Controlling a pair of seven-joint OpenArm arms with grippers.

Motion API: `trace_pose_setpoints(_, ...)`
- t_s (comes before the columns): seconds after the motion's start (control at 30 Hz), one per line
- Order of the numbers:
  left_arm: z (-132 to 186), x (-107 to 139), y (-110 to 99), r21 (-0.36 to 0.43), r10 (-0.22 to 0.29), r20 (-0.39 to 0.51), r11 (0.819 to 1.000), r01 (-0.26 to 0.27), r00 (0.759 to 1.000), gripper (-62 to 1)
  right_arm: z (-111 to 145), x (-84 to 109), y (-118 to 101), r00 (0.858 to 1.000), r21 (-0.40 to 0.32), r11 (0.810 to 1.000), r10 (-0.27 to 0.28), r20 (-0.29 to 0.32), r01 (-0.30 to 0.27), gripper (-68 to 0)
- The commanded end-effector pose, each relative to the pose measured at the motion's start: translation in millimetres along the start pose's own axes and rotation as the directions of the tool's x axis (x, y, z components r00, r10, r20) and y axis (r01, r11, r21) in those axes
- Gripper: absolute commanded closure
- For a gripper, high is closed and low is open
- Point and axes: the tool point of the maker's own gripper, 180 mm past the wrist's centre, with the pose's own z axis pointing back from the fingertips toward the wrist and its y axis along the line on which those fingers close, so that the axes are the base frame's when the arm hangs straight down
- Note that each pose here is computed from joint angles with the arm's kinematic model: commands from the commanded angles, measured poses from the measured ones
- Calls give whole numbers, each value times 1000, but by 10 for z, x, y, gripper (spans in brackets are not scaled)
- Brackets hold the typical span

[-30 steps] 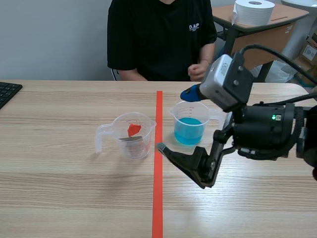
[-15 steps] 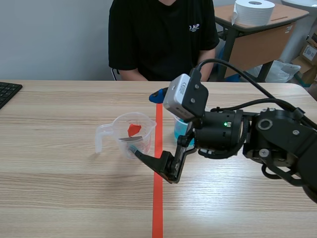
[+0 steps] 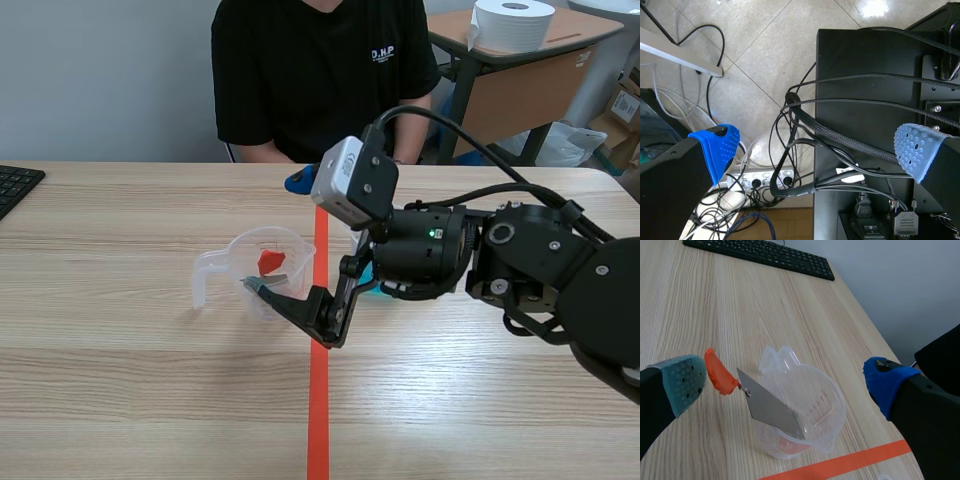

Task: Do the redox reaction experiment.
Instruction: 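Lift the metal plate out of the left beaker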

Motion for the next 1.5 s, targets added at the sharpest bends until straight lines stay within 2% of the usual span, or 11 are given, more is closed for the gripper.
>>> trace_pose_setpoints(0.0,22,10,-17,-2,5,10,1000,-5,1000,-623,-16,163,-101,998,-13,999,30,47,-29,-590)
trace_pose_setpoints(0.37,18,3,-67,-20,7,8,1000,-7,1000,-623,-6,186,-104,998,-14,999,30,60,-29,-337)
trace_pose_setpoints(0.53,18,15,-71,-23,7,15,1000,-7,1000,-623,1,262,-123,994,-26,999,38,102,-36,-288)
trace_pose_setpoints(0.63,18,15,-71,-23,7,15,1000,-7,1000,-623,3,267,-163,993,-50,998,54,103,-49,-179)
trace_pose_setpoints(0.83,18,15,-71,-23,7,15,1000,-7,1000,-623,10,262,-179,993,-58,997,60,100,-54,-22)
trace_pose_setpoints(1.13,18,15,-71,-23,7,14,1000,-7,1000,-623,0,432,-325,985,-62,995,82,150,-74,-13)
trace_pose_setpoints(1.3,18,15,-71,-23,7,14,1000,-7,1000,-472,-25,503,-329,988,12,999,29,153,-31,-13)
trace_pose_setpoints(1.47,18,8,-71,-23,7,11,1000,-7,1000,-307,-25,558,-409,988,31,999,-24,150,19,-13)
